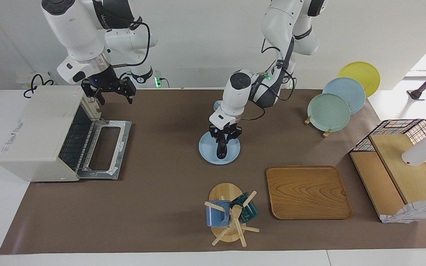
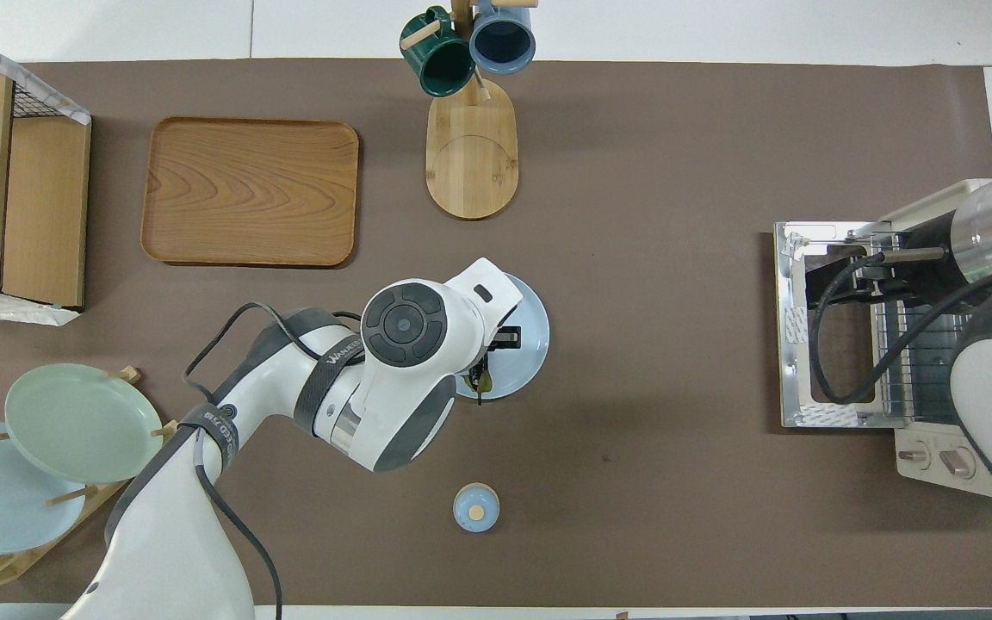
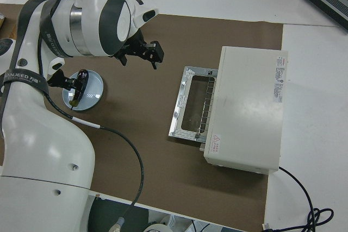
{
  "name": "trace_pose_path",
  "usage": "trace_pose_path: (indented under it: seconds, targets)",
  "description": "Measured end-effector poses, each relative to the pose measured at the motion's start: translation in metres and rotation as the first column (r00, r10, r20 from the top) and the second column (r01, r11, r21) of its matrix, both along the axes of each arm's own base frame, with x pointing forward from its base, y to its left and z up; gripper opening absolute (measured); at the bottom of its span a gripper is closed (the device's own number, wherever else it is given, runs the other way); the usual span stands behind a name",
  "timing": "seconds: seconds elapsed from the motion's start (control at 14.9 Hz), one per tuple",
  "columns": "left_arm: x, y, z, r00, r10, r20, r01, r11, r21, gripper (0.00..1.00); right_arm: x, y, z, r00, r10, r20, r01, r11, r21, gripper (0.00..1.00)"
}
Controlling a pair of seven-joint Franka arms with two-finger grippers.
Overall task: Put eggplant into oven
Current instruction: 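Carry the eggplant to the blue plate and set it down with the left gripper, then retract the left gripper while the right gripper reaches the eggplant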
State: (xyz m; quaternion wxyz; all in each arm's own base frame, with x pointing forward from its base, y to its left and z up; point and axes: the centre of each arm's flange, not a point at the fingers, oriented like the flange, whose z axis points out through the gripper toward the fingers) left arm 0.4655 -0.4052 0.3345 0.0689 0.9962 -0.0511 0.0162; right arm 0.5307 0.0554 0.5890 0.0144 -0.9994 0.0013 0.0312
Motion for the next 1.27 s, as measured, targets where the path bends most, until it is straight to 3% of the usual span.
trace_pose_path:
  seconds: [0.13,0.47,0.81,1.07,1.27]
  targets:
    - [0.012,0.008,0.014,0.999,0.018,-0.027,-0.017,1.0,0.02,1.0,0.0,0.0,0.0,1.0,0.0,0.0,0.0,1.0,0.0,1.0]
    - [0.069,0.079,0.093,0.995,0.087,-0.046,-0.086,0.996,0.032,1.0,0.0,0.001,0.0,1.0,0.001,0.003,-0.001,1.0,0.0,1.0]
    - [0.094,0.193,0.164,0.996,0.091,-0.015,-0.09,0.995,0.032,1.0,0.004,0.048,-0.006,0.996,0.07,0.049,-0.07,0.998,0.005,1.0]
    - [0.088,0.297,0.217,0.999,0.036,-0.005,-0.036,0.998,0.041,1.0,0.004,0.165,-0.027,0.99,0.104,0.091,-0.106,0.994,0.018,1.0]
    - [0.068,0.313,0.242,0.999,0.031,-0.027,-0.03,0.998,0.048,1.0,0.012,0.25,-0.064,0.987,0.122,0.106,-0.126,0.992,0.025,1.0]
